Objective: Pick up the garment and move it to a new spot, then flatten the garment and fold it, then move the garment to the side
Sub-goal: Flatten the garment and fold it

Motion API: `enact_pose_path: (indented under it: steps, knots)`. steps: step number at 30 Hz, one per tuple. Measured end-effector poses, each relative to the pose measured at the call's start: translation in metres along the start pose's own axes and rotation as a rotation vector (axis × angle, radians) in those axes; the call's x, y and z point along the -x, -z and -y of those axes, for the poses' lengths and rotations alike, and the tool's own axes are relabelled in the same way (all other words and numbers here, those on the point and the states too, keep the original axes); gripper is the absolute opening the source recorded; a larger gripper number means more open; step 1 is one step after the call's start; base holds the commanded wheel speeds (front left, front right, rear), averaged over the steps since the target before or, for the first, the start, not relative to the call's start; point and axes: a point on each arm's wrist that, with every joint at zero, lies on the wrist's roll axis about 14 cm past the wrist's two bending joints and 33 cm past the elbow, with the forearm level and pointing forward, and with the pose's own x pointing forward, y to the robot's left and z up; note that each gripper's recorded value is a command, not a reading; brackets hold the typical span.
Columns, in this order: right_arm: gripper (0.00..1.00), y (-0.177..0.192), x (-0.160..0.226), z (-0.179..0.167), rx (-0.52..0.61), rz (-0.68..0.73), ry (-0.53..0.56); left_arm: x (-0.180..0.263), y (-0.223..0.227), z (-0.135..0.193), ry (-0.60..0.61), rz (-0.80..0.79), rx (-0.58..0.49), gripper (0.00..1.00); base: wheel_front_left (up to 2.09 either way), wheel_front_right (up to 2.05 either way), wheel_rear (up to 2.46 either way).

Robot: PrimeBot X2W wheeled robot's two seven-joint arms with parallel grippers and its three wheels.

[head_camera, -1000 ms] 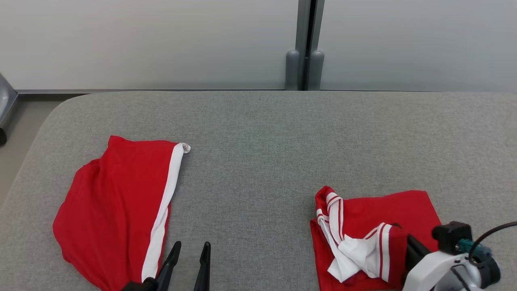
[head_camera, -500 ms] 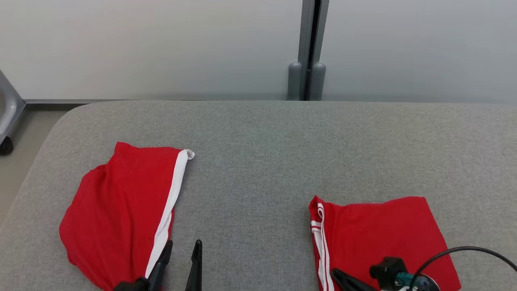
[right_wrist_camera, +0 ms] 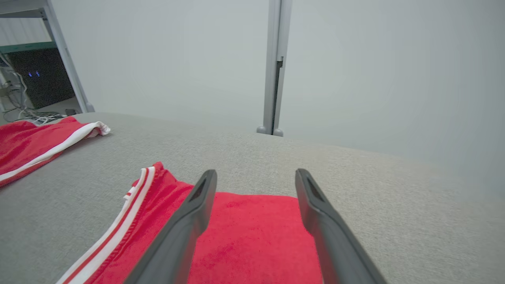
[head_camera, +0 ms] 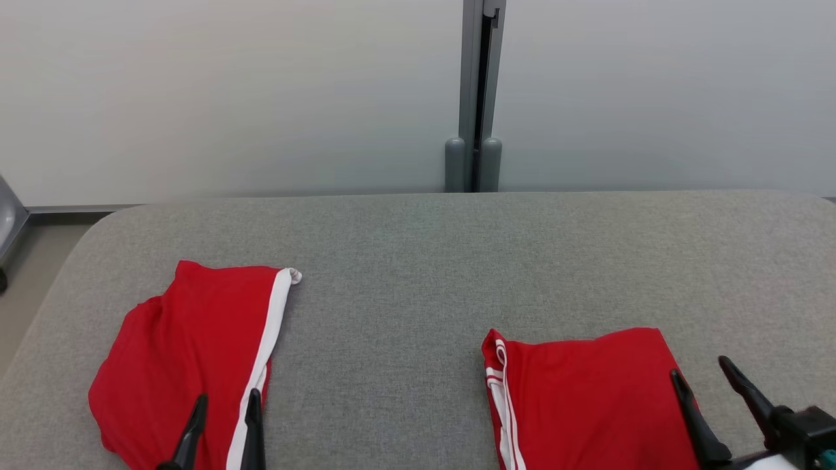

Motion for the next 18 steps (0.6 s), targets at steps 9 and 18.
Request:
enact_pose_path:
  steps: [9, 18]
  knots:
    - [1.00, 0.011, 0.031, 0.019, -0.025, -0.009, 0.149, 0.016, 0.013, -0.015, -0.034, -0.043, -0.025, 1.00, 0.00, 0.00, 0.00]
    - [1.00, 0.017, 0.034, 0.019, -0.041, -0.023, 0.165, 0.016, 0.015, -0.012, -0.014, -0.047, -0.008, 1.00, 0.00, 0.00, 0.00]
